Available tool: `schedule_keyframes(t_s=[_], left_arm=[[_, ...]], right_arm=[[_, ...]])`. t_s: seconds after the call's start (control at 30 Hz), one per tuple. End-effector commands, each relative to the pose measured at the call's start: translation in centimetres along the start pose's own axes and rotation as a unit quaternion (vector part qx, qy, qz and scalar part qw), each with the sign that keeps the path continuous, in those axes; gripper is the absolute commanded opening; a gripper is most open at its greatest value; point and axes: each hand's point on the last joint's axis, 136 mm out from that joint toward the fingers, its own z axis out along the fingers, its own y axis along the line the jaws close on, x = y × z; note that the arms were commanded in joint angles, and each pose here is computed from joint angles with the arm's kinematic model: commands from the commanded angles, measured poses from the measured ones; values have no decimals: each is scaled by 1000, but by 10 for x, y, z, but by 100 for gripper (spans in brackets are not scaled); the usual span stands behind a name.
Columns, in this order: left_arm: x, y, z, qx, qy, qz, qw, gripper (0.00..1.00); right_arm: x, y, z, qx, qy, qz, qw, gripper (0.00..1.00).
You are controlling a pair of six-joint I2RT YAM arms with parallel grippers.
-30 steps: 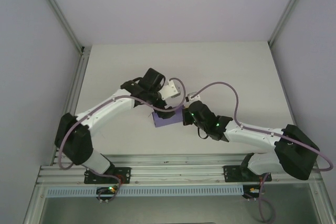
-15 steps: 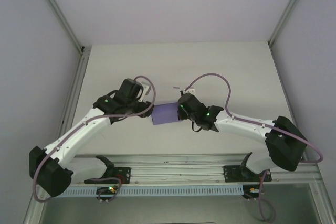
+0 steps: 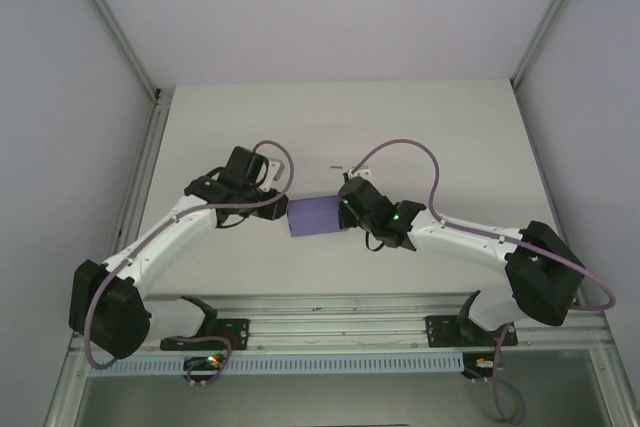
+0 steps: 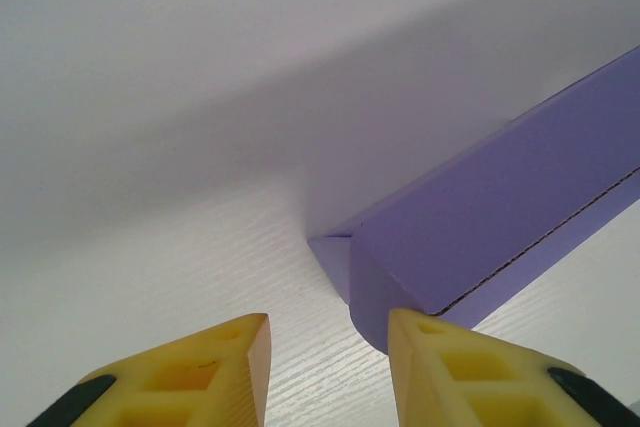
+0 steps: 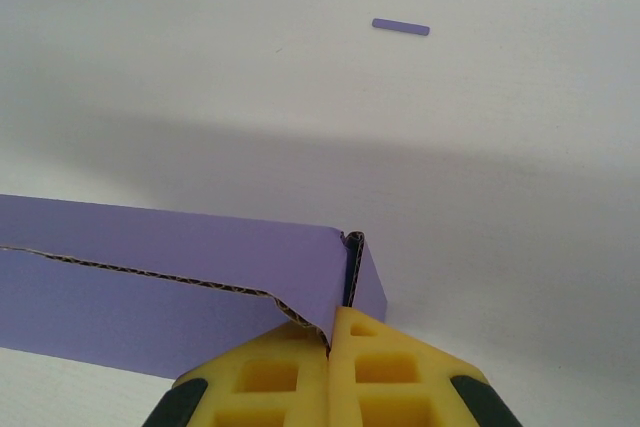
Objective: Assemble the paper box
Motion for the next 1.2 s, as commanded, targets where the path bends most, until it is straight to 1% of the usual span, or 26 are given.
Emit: schedule_keyframes(t_s=[0.0, 0.1, 0.2, 0.33, 0.43, 0.67, 0.77, 0.83, 0.93, 0.97, 1.03, 1.07, 1.17], left_arm=[[-11, -17, -3, 42, -15, 15, 999, 37], [-9, -19, -3, 48, -10, 16, 999, 39], [-6, -21, -8, 47, -8, 17, 999, 43], [-5, -21, -21, 36, -20, 20, 999, 47], [-2, -20, -23, 33, -23, 20, 999, 51], [1, -23, -13, 34, 0, 28, 999, 50], [4, -16, -5, 17, 12, 28, 999, 42], [3, -16, -1, 17, 15, 31, 999, 35], [-2, -18, 2, 22, 12, 34, 999, 20], [-6, -18, 2, 21, 7, 32, 999, 13], [-9, -20, 1, 25, -1, 28, 999, 7], [-12, -20, 1, 25, -7, 20, 999, 0], [-13, -24, -1, 39, -6, -19, 999, 0]], right_arm=[[91, -33, 7, 48, 160, -44, 985, 0], [90, -32, 7, 45, 157, -44, 986, 0], [92, -33, 7, 48, 161, -45, 985, 0], [95, -34, 7, 49, 168, -48, 983, 0], [95, -34, 6, 49, 167, -50, 984, 0], [94, -33, 6, 47, 168, -50, 983, 0], [94, -33, 5, 47, 168, -52, 983, 0], [94, -33, 5, 46, 168, -52, 983, 0], [94, -32, 6, 43, 168, -51, 984, 0], [94, -32, 6, 42, 169, -52, 983, 0], [95, -31, 6, 42, 169, -53, 983, 0], [95, -32, 6, 43, 171, -55, 983, 0], [95, -36, 5, 58, 170, -64, 982, 0]])
